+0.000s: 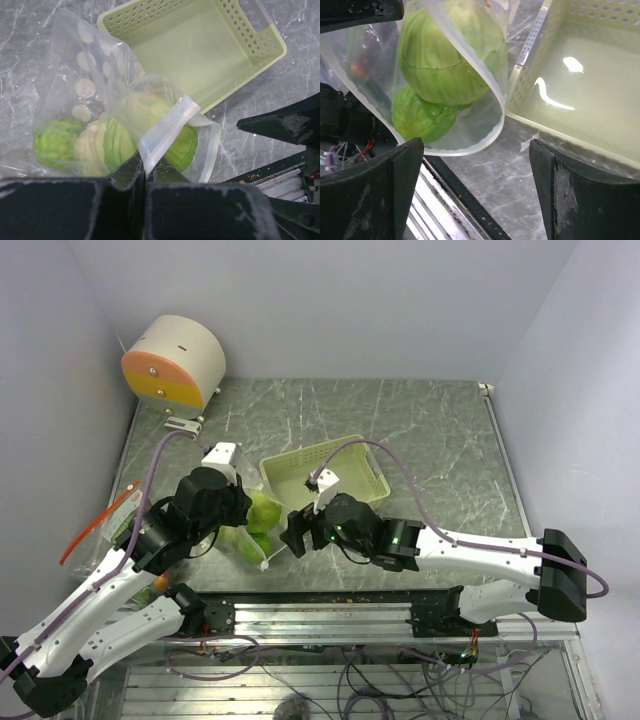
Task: Place the food in the zip-top bag and seal the zipper
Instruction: Adjust the zipper food storage bag at the center of the board.
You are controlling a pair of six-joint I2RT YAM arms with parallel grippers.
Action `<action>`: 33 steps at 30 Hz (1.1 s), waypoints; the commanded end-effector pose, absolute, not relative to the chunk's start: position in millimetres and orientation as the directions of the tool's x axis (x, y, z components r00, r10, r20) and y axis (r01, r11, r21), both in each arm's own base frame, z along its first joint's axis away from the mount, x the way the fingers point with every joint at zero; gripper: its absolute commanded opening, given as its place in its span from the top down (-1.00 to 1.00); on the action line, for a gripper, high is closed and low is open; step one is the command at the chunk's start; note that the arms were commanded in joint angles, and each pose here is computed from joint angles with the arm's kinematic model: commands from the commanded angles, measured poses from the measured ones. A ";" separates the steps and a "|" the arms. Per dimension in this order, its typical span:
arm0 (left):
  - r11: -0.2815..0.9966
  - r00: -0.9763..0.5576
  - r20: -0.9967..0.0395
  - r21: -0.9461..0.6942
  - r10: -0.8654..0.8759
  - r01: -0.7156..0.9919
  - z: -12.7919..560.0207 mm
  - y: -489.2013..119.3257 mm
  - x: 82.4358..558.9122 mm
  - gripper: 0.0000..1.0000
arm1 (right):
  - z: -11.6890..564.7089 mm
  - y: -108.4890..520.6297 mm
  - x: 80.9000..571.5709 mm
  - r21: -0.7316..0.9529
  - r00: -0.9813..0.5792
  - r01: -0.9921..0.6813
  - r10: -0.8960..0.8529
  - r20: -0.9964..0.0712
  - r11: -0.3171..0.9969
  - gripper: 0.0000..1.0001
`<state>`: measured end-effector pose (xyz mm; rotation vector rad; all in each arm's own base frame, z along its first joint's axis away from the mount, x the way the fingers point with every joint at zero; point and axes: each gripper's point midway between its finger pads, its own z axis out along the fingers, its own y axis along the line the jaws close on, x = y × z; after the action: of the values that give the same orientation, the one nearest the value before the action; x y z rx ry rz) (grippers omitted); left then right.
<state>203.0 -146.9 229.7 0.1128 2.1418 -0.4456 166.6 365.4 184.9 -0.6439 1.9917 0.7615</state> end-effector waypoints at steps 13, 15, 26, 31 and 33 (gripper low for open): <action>0.905 -0.495 -0.858 -0.312 -0.137 0.291 267.5 -154.5 209.4 0.86 | 163.7 389.0 155.5 0.397 -0.587 -0.656 -0.102 -0.803 0.642 -0.48; 0.900 -0.491 -0.859 -0.320 -0.144 0.296 269.1 -156.3 209.7 0.86 | 161.6 393.5 156.0 0.396 -0.586 -0.660 -0.108 -0.803 0.638 -0.35; 0.908 -0.460 -0.876 -0.300 -0.141 0.293 279.4 -152.8 213.7 0.86 | 181.1 417.9 164.2 0.422 -0.596 -0.650 -0.080 -0.799 0.632 1.00; 0.930 -0.445 -0.890 -0.245 -0.104 0.272 283.5 -144.6 218.2 0.86 | 247.2 426.0 179.0 0.535 -0.618 -0.581 0.095 -0.780 0.614 1.00; 0.938 -0.431 -0.897 -0.226 -0.096 0.261 287.4 -140.0 219.7 0.86 | 272.9 427.5 183.5 0.587 -0.621 -0.563 0.170 -0.765 0.582 1.00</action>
<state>210.8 -143.0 253.5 0.1329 2.0805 -0.4099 168.8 424.5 207.5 -0.5030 2.0734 0.9698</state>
